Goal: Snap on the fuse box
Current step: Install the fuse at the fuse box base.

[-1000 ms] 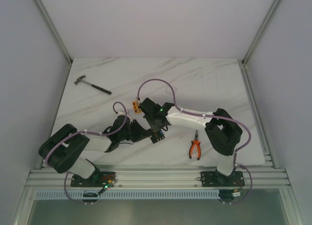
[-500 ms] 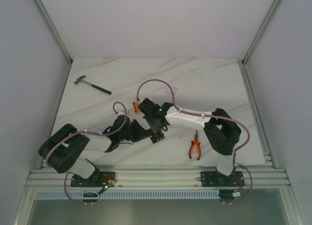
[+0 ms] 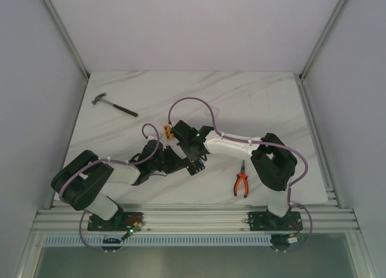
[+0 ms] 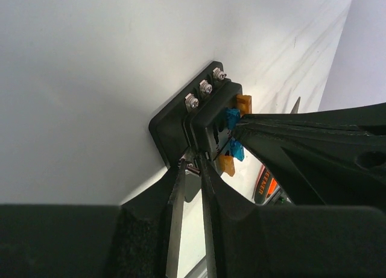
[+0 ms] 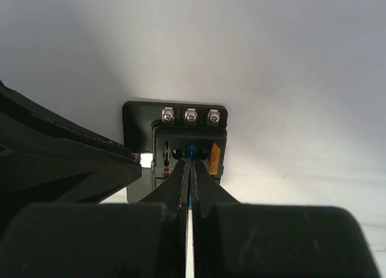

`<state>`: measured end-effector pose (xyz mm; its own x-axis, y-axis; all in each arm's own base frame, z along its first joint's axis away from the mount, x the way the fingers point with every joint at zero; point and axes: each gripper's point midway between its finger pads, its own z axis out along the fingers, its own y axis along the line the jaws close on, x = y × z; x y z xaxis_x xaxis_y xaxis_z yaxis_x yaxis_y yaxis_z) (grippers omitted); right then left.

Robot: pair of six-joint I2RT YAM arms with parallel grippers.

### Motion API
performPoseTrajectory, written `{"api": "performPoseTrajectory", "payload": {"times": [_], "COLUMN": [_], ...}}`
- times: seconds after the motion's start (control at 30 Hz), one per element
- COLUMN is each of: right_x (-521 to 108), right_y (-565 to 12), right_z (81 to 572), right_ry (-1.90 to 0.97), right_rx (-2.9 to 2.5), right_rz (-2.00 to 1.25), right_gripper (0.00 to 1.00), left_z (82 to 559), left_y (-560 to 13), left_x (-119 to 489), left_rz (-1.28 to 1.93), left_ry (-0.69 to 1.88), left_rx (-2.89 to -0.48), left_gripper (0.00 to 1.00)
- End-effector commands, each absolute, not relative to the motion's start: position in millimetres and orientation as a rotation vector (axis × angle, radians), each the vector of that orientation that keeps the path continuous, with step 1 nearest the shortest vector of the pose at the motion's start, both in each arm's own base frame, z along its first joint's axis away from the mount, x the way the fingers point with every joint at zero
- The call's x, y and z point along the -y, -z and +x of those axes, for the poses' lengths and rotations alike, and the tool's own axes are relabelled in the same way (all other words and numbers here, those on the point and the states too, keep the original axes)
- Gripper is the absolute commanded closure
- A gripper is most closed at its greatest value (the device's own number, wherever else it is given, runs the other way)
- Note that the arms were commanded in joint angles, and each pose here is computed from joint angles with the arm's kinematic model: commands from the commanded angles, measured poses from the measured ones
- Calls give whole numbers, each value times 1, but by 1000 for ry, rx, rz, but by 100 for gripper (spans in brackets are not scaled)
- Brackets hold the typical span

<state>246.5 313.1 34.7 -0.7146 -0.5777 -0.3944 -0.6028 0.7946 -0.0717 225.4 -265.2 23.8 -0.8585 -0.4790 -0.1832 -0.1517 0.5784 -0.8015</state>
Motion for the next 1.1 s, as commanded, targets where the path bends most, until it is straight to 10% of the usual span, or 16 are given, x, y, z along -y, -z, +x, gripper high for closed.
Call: {"api": "performPoseTrajectory", "payload": {"times": [0.0, 0.67, 0.87, 1.07], "right_x": [-253, -307, -287, -280], "right_y": [18, -113, -119, -116], "right_z": [242, 274, 287, 288], "right_ry": [209, -220, -127, -106], "right_rx": [-2712, -2301, -2254, -2254], "right_rz": [-965, -838, -718, -696], "right_gripper": [100, 35, 6, 0], "left_z": [232, 232, 219, 223], "left_y": [-22, -52, -41, -31], "left_x": [272, 156, 122, 115], "left_rz": [-479, -536, -523, -474], "left_ry": [1145, 475, 242, 111], "left_rx": [-2449, -2369, -2418, -2470], "left_gripper": [74, 35, 37, 45]}}
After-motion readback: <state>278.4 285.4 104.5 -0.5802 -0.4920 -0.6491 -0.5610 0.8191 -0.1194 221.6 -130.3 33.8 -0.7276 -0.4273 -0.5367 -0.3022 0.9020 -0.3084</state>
